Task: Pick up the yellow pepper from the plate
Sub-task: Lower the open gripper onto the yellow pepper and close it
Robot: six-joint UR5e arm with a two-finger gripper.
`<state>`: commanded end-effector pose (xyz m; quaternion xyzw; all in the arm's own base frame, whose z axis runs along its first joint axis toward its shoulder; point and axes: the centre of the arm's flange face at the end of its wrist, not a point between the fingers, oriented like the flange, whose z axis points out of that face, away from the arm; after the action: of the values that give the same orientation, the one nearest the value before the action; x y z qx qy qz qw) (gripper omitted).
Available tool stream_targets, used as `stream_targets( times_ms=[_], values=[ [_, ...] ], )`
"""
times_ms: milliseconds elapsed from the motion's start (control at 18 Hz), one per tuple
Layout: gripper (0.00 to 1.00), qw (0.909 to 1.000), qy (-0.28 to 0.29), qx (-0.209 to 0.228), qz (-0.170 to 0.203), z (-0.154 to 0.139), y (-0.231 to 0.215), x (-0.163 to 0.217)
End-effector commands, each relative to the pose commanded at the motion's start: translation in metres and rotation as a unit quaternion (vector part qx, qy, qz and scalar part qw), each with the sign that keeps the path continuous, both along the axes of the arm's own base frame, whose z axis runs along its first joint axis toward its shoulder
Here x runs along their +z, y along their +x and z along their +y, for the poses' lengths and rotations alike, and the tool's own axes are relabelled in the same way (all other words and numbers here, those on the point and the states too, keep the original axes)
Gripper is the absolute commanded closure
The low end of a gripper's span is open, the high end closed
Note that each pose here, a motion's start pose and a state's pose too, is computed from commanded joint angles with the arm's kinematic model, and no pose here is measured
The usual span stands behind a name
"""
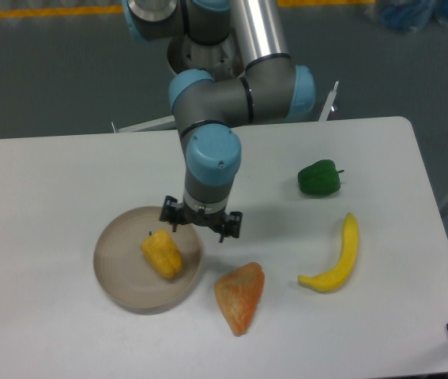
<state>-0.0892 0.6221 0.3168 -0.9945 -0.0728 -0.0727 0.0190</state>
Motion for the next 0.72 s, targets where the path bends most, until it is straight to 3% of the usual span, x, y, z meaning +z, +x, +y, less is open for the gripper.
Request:
stream_targets(
  times_ms=[278,722],
  values=[
    [0.0,0.9991,-0.023,0.036,-0.007,0.01,0.016,-0.029],
    [0.0,0.9987,-0.038,0.032,-0.009,0.015,0.032,-0.047]
  ],
)
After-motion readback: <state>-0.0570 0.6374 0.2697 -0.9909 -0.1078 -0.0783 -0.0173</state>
